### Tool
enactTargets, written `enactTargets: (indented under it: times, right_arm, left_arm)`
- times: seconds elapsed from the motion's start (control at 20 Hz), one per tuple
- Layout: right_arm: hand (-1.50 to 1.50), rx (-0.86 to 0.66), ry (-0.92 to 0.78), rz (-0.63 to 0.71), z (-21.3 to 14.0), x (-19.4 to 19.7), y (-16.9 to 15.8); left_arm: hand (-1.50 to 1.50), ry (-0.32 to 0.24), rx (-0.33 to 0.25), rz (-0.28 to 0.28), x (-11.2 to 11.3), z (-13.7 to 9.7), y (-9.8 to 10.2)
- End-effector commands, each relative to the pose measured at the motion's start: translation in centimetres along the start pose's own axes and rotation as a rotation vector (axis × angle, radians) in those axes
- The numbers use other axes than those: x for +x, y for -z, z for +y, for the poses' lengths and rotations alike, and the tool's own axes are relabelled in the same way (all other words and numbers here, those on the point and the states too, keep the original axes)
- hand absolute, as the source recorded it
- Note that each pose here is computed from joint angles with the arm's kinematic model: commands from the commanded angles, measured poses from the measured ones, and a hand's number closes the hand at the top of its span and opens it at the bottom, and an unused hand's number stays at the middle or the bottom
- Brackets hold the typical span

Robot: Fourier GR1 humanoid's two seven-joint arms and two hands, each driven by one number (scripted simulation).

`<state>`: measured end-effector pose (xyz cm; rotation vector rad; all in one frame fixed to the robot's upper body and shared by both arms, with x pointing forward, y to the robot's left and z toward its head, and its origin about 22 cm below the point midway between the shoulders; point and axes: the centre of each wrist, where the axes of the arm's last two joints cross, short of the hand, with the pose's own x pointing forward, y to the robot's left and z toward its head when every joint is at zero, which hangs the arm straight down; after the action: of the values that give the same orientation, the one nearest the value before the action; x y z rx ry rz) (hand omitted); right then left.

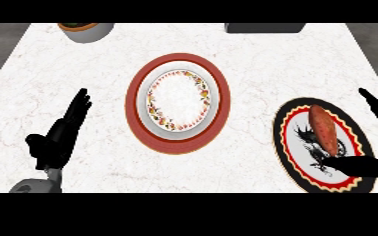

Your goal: Pick the sweet potato from the plate and place it in the plate

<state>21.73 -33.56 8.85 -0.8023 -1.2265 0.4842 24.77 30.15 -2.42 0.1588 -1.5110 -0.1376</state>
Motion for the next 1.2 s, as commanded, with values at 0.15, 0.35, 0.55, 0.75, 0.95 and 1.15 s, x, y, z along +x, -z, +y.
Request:
enactTargets:
  times: [0.15, 0.35, 0.55, 0.75, 0.95, 1.15]
  right_arm:
    - [-1.5, 0.125, -0.072, 0.138, -0.2, 2.7, 0.5]
    - [-1.5, 0.153, -0.142, 0.212, 0.2, 2.1, 1.4]
    - [-1.5, 0.183, -0.221, 0.259, -0.1, 1.2, 1.7]
    - [-1.5, 0.219, -0.208, 0.269, 1.0, 0.7, 1.8]
    - [-1.5, 0.231, -0.239, 0.271, 3.0, -1.2, 3.0]
    - [-1.5, 0.216, -0.227, 0.279, 3.7, -0.3, 4.4]
  left_arm:
    - [0.0, 0.0, -0.003, 0.001, 0.1, -0.5, 0.7]
    - [0.0, 0.0, 0.006, -0.023, -0.4, -2.3, 0.1]
    - [0.0, -0.009, -0.002, -0.012, -0.1, 0.5, 0.1]
    - [0.0, 0.019, -0.004, -0.013, 1.3, 2.2, 0.4]
    - [0.0, 0.002, -0.014, -0.006, 0.8, 0.9, 0.1]
    - [0.0, -0.016, -0.01, -0.005, -0.3, 2.6, 0.0]
